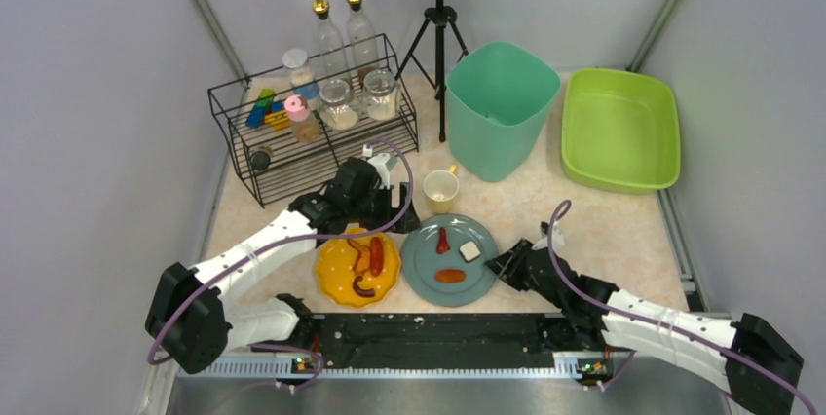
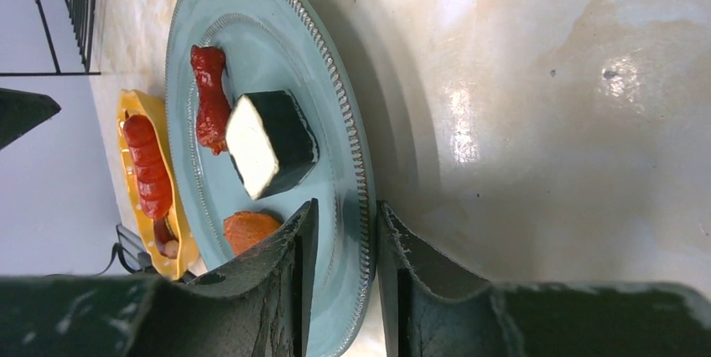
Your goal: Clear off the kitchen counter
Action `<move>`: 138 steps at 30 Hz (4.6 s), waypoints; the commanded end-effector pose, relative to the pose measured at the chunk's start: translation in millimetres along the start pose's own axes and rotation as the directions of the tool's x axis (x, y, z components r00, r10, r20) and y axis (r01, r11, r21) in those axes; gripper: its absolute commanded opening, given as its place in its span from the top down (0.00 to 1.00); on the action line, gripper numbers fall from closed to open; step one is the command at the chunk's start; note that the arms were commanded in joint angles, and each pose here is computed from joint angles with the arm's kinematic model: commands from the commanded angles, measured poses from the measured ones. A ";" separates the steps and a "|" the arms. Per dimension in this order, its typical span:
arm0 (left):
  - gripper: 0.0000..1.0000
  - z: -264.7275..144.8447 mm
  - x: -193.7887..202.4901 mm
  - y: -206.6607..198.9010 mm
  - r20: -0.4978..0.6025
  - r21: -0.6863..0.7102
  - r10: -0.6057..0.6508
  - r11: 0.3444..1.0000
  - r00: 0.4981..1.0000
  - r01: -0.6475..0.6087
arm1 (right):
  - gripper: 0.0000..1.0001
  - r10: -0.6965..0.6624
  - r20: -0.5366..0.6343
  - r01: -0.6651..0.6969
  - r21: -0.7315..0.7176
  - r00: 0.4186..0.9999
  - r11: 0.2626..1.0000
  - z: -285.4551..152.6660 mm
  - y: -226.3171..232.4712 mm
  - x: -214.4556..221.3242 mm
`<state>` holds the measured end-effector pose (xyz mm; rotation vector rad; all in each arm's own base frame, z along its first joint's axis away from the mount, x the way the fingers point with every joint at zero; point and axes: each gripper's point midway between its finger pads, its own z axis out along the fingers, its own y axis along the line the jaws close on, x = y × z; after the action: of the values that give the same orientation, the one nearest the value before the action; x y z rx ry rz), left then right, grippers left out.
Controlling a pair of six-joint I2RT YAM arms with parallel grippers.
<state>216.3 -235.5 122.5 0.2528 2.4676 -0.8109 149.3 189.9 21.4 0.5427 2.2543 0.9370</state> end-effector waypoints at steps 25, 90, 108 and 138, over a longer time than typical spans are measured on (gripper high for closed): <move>0.11 0.3 -1.5 -10.2 0.021 0.028 0.003 1.000 1.000 -0.003 | 1.00 -0.132 -0.115 0.131 -0.025 0.984 0.991 22.7 -12.9 31.5; 0.11 -20.2 -7.7 -3.5 0.083 -0.028 -0.007 1.000 0.997 0.010 | 1.00 0.062 -0.041 -0.069 -0.202 0.997 0.977 -1.4 16.9 12.7; 0.22 38.3 12.2 41.1 -0.024 -0.203 -0.057 0.978 0.998 0.051 | 1.00 0.019 -0.039 -0.021 -0.052 0.999 0.998 5.5 -20.3 18.3; 1.00 56.6 37.0 84.0 -0.107 -0.384 -0.082 0.923 0.991 0.035 | 1.00 0.010 -0.038 -0.012 -0.047 0.999 0.999 5.9 -21.8 18.4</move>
<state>237.0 -191.9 19.1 0.0640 2.6945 -0.2752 154.5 218.1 53.3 0.5299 2.1637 1.1538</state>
